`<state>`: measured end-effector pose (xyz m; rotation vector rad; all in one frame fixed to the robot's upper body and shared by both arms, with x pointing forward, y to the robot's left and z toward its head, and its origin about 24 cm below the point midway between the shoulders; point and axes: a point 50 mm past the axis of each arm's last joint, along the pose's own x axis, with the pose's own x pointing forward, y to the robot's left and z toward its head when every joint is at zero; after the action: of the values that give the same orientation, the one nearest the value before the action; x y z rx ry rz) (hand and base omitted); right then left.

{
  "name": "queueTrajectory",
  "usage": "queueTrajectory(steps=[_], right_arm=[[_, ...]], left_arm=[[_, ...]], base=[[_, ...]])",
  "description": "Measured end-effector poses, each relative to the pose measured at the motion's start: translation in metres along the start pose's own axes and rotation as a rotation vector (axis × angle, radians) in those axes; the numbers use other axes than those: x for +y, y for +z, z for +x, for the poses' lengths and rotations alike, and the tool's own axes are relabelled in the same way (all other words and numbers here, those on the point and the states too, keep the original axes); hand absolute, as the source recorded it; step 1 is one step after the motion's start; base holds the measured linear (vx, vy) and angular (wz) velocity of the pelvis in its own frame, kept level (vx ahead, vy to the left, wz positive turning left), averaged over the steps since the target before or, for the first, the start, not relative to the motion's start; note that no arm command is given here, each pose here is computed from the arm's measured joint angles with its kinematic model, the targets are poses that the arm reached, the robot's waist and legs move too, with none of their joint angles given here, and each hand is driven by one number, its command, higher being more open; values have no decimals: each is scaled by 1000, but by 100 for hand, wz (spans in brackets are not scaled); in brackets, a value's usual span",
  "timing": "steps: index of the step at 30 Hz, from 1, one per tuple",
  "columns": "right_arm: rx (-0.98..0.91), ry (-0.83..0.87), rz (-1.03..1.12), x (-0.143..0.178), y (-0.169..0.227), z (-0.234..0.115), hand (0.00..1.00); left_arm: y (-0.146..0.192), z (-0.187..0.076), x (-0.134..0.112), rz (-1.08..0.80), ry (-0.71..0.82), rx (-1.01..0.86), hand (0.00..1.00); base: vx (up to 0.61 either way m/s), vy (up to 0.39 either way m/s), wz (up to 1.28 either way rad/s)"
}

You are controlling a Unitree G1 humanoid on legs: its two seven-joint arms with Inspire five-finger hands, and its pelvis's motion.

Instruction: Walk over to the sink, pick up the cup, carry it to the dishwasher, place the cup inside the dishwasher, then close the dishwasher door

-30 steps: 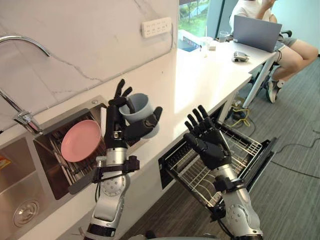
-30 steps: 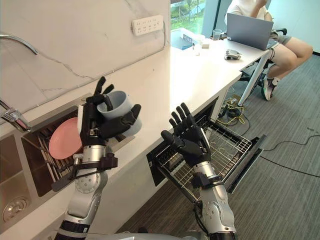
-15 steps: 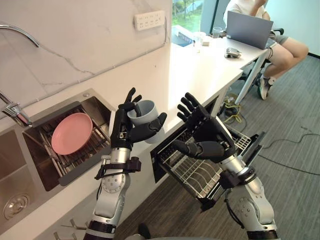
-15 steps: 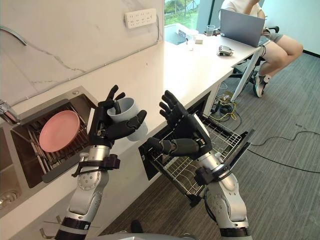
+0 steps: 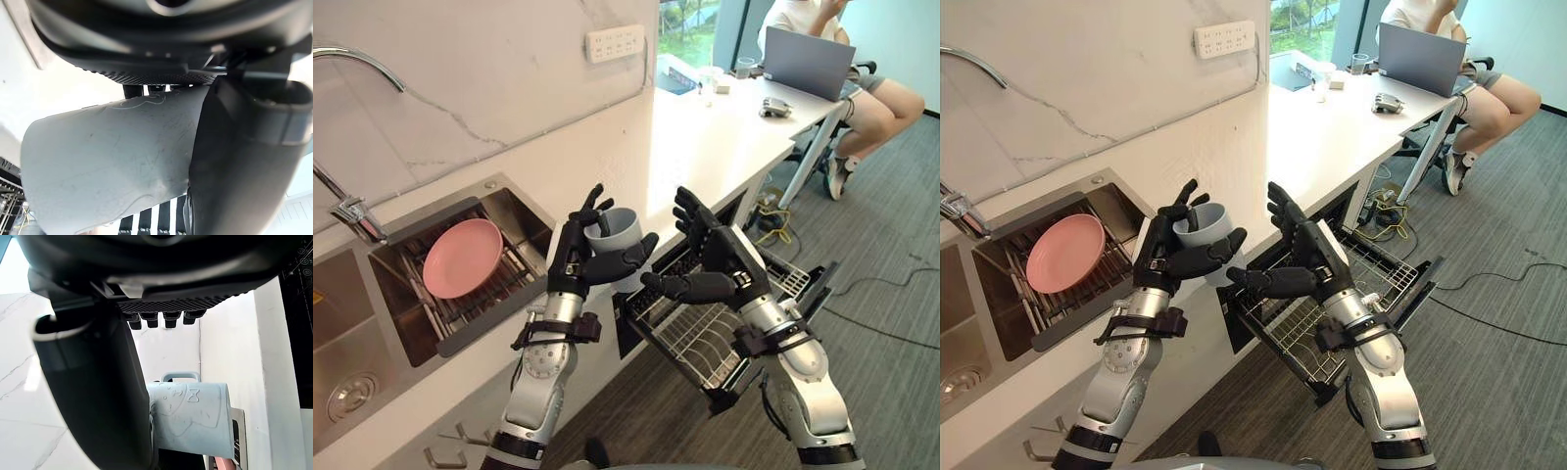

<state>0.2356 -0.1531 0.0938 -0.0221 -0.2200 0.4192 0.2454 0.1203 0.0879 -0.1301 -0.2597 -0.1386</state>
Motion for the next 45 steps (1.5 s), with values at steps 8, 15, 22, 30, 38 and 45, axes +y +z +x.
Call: queueTrajectory(steps=[8, 15, 22, 30, 38, 45], right_arm=[[43, 83, -14, 12, -5, 3, 100], [80, 103, -36, 20, -13, 4, 100], [114, -2, -71, 27, -21, 9, 100], [146, -38, -93, 40, -25, 13, 0], [138, -99, -88, 43, -25, 15, 0], [126, -112, -84, 47, -24, 17, 0]], left_arm=[[-1, 0, -4, -14, -10, 3, 0], [-1, 0, -8, -25, -20, 5, 0], [-5, -2, -22, -44, -71, 27, 0], [-5, -2, -26, -60, -71, 28, 0], [-4, -3, -25, -95, -59, 33, 0], [-1, -2, -24, -114, -53, 26, 0]], base=[[16, 4, 6], [1, 2, 1], [0, 0, 0], [10, -7, 5], [-13, 7, 4], [-1, 1, 1]])
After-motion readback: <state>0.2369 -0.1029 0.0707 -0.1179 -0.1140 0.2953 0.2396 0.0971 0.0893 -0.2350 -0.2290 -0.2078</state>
